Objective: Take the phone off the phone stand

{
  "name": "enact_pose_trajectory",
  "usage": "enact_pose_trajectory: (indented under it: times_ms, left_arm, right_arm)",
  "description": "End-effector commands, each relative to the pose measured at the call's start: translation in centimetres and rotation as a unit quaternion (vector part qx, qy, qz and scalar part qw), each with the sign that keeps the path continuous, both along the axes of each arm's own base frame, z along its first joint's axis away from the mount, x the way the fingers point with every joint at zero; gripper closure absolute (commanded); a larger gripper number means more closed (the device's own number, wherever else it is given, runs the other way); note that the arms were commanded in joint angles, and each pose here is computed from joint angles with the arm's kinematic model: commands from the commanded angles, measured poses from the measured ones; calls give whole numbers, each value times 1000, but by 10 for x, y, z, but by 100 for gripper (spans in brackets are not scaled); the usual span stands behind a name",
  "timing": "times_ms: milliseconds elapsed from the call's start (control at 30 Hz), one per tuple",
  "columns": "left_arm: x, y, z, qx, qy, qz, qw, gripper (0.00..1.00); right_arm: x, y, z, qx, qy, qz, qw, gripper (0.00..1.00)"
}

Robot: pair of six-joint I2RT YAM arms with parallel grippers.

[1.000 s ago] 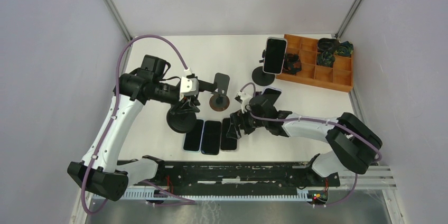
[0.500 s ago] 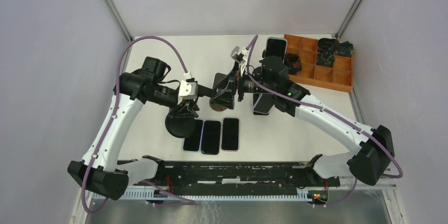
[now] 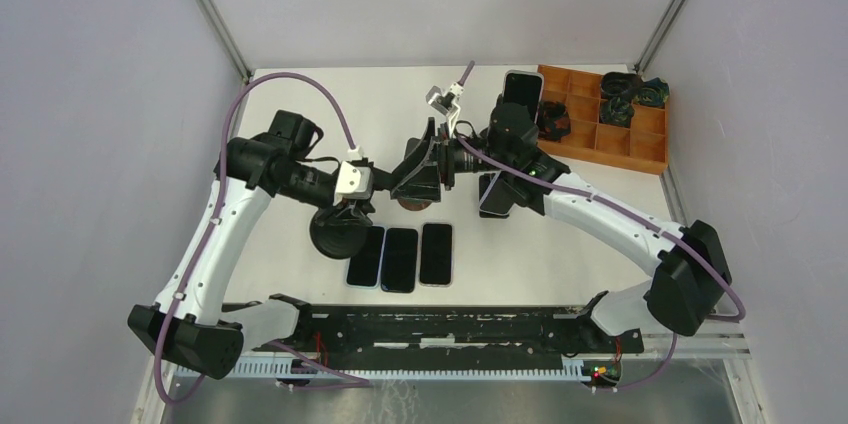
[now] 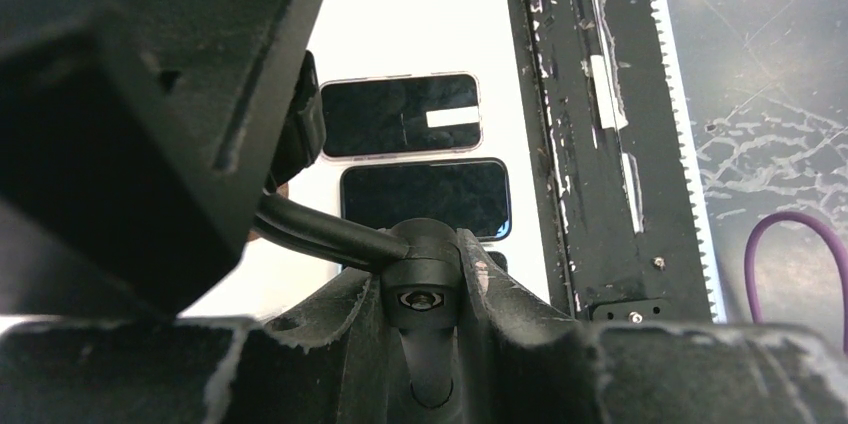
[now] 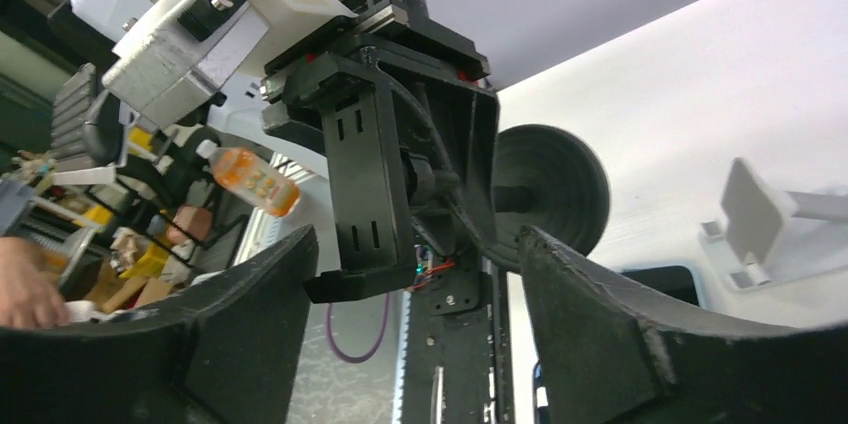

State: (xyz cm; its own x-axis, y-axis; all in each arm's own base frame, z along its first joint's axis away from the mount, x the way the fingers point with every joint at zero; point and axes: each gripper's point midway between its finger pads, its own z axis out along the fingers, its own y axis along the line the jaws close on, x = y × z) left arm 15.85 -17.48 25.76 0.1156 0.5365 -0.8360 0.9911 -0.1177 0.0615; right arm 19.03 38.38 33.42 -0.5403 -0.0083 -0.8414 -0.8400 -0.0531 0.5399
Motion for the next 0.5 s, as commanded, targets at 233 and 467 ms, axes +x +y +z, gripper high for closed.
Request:
enact_pose_trajectory:
  times_ms: [233, 467]
  left_arm:
    - [3, 3, 1, 4, -53, -19, 998, 98]
    - [23, 1, 5, 1, -67, 27, 997, 96]
  right_arm:
    - [-5, 10, 18, 28, 10, 45, 999, 50]
    - [-1, 15, 29, 35, 6, 46, 998, 77]
